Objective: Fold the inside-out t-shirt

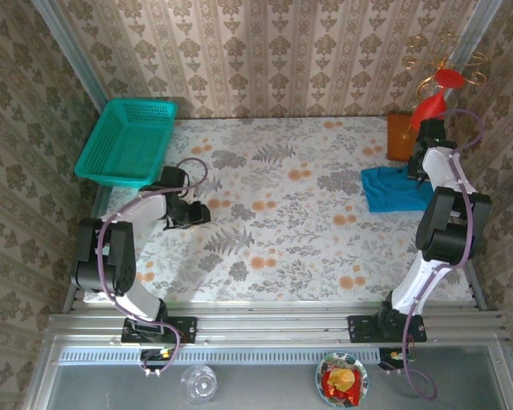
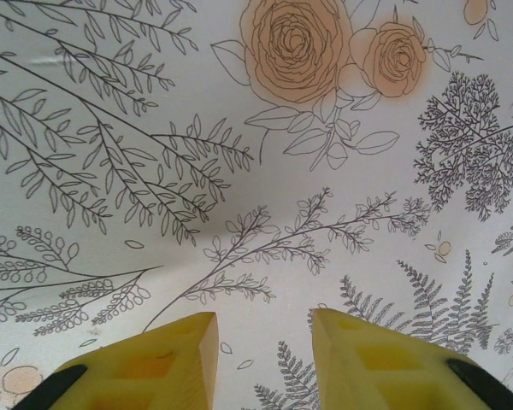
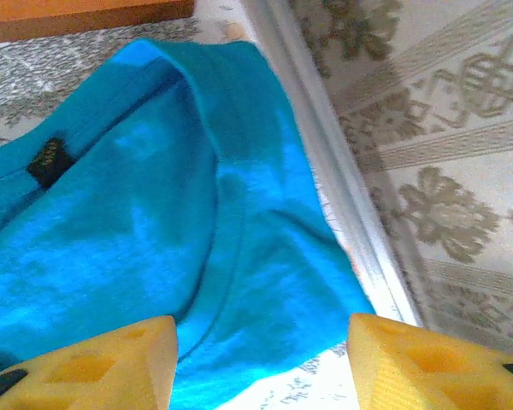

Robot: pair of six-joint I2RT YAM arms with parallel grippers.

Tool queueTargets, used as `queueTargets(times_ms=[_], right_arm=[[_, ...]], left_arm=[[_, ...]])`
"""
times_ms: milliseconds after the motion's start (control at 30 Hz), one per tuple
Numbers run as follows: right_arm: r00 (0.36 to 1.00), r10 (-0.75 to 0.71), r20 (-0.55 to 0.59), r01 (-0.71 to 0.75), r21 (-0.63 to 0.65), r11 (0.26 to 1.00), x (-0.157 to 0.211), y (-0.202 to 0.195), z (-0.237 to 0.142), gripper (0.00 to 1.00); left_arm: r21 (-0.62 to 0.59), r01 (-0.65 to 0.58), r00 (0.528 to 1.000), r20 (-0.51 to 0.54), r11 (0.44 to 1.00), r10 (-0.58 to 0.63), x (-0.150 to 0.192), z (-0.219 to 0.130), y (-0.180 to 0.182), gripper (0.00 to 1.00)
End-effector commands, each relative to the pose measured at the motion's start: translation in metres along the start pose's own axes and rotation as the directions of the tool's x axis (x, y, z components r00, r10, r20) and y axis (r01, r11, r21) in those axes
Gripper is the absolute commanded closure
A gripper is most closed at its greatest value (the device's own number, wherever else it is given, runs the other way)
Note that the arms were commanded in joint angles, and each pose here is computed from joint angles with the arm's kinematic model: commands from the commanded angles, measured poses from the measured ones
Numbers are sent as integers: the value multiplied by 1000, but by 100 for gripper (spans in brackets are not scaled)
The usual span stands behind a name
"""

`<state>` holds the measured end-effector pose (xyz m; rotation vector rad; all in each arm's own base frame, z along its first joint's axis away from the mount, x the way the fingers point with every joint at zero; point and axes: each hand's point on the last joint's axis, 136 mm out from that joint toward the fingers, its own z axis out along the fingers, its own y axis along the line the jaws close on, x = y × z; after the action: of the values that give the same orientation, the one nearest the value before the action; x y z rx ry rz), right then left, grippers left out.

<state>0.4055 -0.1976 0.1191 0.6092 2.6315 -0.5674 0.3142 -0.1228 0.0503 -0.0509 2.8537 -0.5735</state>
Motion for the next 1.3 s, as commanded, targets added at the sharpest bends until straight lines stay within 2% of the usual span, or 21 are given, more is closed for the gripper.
queueTargets(times_ms=[0, 100, 133, 167, 300, 433, 567, 733, 833, 933, 1033, 1067, 1100, 1200, 1267], right_arm=[[997, 70, -33, -74, -123, 990, 2, 23, 13, 35], [993, 111, -47, -118, -178, 977, 6, 29, 26, 10], [990, 128, -55, -137, -189, 972, 8, 29, 33, 3], [988, 143, -64, -153, -193, 969, 10, 28, 40, 1], [972, 190, -137, -215, -199, 956, 21, 23, 67, 0], [957, 230, -174, -262, -190, 946, 24, 13, 76, 0], [954, 245, -170, -274, -180, 945, 26, 7, 73, 0], [957, 264, -122, -283, -190, 940, 21, 1, 50, 0], [959, 274, -77, -284, -212, 935, 18, 0, 28, 0], [960, 276, -36, -277, -241, 930, 19, 3, 7, 0], [961, 276, 13, -260, -294, 920, 22, 14, -15, 0], [961, 273, 32, -250, -314, 916, 24, 18, -22, 0], [961, 273, 44, -244, -328, 913, 28, 23, -27, 0], [964, 243, 105, -185, -388, 903, 37, 44, -48, 0], [965, 185, 186, -102, -382, 918, 44, 60, -59, 0]], left_arm=[[-12, 9, 1000, 22, 1000, -8, 1, -7, 3, 64], [-14, 14, 1000, 20, 1000, -14, 6, -7, 6, 65], [-17, 14, 1000, 22, 1000, -13, 7, -7, 7, 65], [-21, 18, 1000, 22, 1000, -18, 8, -8, 8, 65], [-25, 37, 999, 29, 999, -37, 9, -10, 15, 65], [-14, 50, 998, 37, 999, -50, 10, -13, 17, 66], [-10, 55, 998, 44, 998, -54, 10, -15, 17, 67], [-16, 52, 996, 68, 999, -51, 7, -21, 19, 65], [-33, 53, 993, 104, 998, -49, 3, -26, 24, 57], [-68, 63, 986, 160, 996, -52, -5, -35, 33, 41], [-110, 77, 973, 226, 991, -51, -15, -46, 45, 11], [-135, 80, 966, 256, 988, -43, -19, -52, 49, 5], [-162, 80, 959, 282, 984, -32, -22, -57, 53, 2], [-274, 93, 922, 386, 957, 21, -31, -78, 70, 2], [-329, 82, 891, 447, 941, 78, -36, -92, 76, 2]])
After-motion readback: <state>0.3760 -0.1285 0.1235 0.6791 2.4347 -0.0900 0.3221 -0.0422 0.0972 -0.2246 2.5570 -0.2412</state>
